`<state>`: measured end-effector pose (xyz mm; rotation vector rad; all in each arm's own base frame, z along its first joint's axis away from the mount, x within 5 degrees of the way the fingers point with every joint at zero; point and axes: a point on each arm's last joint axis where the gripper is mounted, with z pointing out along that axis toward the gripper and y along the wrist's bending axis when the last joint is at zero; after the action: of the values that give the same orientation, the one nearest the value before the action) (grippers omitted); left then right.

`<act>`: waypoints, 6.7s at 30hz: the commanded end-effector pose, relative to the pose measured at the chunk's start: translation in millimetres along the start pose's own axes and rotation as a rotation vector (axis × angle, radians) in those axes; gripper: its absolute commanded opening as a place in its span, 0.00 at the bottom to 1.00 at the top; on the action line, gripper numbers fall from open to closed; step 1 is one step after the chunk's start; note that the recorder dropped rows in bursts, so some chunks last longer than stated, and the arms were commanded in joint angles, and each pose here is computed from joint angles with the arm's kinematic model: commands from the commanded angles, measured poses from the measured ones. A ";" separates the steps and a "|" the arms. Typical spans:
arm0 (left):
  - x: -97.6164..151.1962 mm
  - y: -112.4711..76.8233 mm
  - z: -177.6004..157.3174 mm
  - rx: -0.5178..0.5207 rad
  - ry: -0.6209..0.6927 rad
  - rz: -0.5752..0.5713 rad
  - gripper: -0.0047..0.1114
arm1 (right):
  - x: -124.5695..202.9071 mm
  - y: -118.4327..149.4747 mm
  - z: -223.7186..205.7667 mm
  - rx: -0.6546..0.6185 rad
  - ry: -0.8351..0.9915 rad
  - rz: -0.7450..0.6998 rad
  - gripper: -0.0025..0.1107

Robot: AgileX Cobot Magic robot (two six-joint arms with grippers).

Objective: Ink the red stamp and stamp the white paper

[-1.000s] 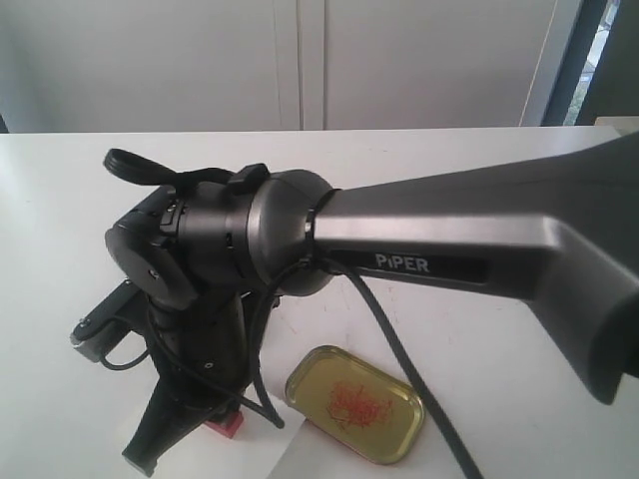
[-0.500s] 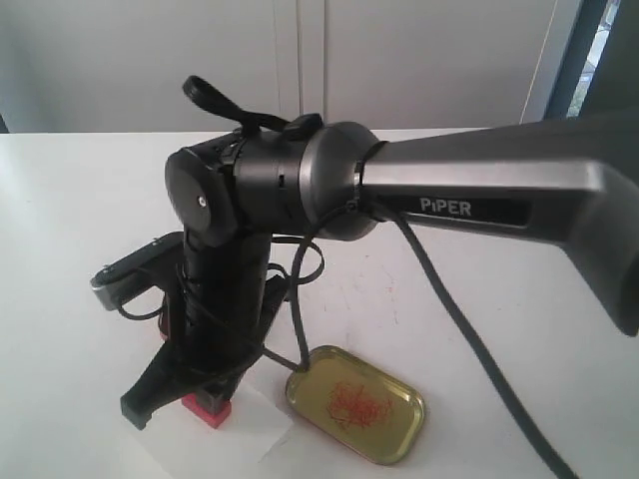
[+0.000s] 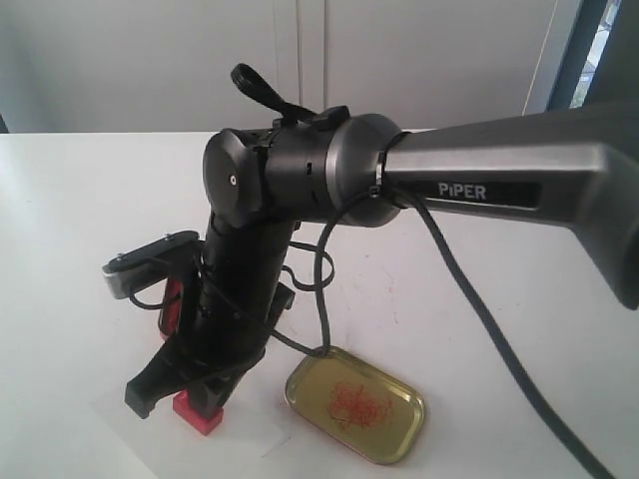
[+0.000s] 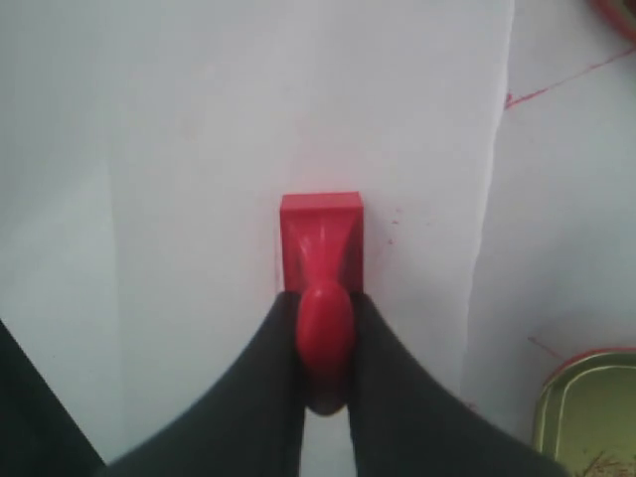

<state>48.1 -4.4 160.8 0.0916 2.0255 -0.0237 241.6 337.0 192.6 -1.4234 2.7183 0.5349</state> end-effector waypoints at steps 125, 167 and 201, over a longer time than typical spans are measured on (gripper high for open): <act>2.9 0.0 1.0 -0.001 0.009 -0.004 0.04 | 25.6 -208.7 -4.2 -0.479 -0.400 0.500 0.02; 2.9 0.0 1.0 -0.001 0.009 -0.004 0.04 | 63.6 -247.1 -40.2 0.035 -0.229 0.892 0.44; 2.9 0.0 1.0 -0.001 0.009 -0.004 0.04 | 98.3 -214.5 -114.1 0.229 -0.079 0.823 0.02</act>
<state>48.1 -4.4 160.8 0.0916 2.0255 -0.0237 376.5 119.1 215.5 -0.2060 3.0724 0.2781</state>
